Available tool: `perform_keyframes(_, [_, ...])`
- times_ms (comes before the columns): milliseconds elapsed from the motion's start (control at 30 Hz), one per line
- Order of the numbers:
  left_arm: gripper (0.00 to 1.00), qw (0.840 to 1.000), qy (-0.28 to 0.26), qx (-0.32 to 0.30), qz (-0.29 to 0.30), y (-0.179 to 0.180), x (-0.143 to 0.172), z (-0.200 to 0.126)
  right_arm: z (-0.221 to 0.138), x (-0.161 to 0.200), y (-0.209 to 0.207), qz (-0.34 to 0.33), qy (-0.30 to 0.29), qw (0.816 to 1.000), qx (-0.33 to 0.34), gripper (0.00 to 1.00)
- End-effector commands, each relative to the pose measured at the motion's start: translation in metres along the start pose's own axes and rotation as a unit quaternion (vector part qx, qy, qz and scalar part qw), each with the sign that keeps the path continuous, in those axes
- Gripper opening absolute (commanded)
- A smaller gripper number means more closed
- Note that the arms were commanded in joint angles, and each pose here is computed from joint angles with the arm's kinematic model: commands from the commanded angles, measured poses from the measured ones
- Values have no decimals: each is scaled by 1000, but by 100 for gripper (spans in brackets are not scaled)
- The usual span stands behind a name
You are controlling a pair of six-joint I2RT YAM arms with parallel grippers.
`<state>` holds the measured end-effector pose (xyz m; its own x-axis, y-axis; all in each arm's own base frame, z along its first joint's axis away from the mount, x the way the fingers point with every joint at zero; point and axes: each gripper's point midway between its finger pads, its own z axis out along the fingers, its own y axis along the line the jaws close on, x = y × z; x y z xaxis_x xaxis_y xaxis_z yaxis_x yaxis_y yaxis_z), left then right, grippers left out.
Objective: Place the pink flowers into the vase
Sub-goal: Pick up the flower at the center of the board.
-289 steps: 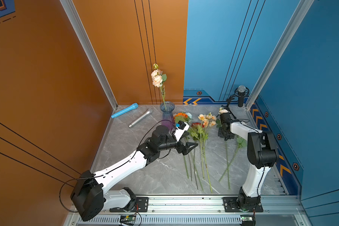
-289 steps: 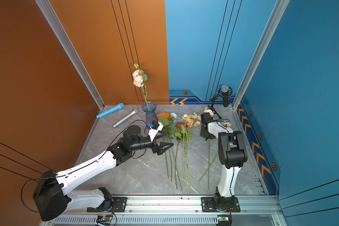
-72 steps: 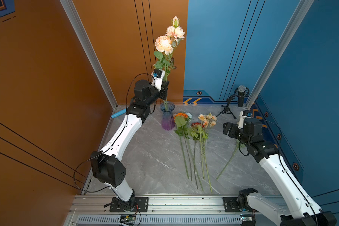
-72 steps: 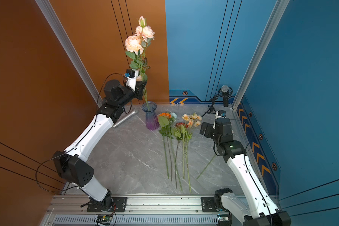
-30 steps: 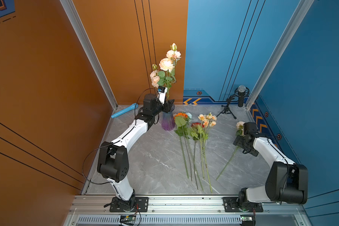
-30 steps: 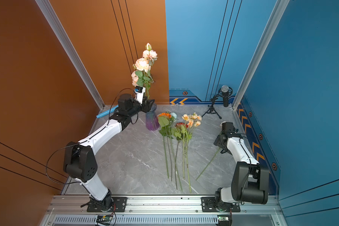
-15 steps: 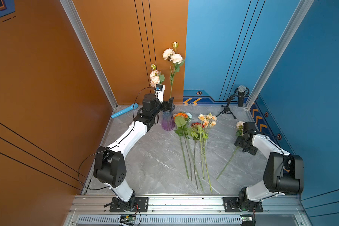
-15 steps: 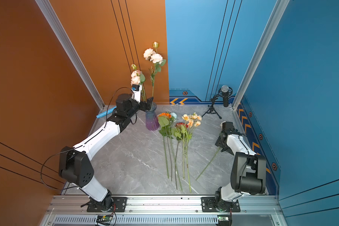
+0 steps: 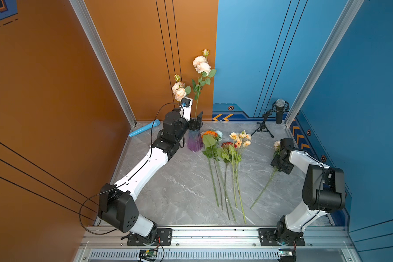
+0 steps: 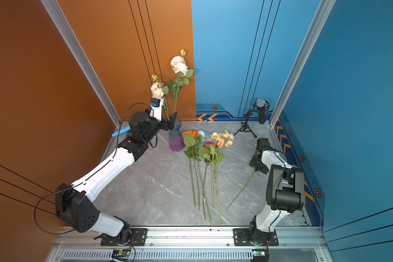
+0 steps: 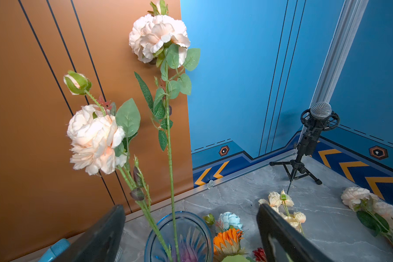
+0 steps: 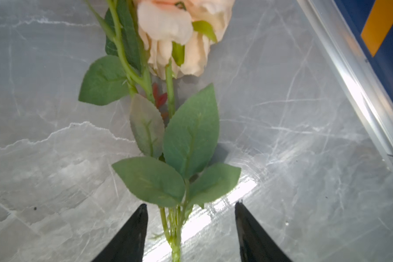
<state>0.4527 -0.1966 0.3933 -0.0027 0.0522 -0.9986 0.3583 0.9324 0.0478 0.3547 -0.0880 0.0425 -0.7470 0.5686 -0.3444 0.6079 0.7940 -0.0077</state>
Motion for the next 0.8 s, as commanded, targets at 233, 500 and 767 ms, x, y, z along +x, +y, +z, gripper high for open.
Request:
perform_keyframes(233, [95,999,-29,-10,23,-5,-24,-29,13,-6,16,-5,7,1000,-5,34])
perform_keyframes(500, [96,999,-26,-10,26,-6,-21,-31,7,-8,17,-19,-5,1000,2,13])
perform_keyframes(767, [97,999,-29,22,23,-20,-21,-35,-29,-16,8,-30,-43,999,0,0])
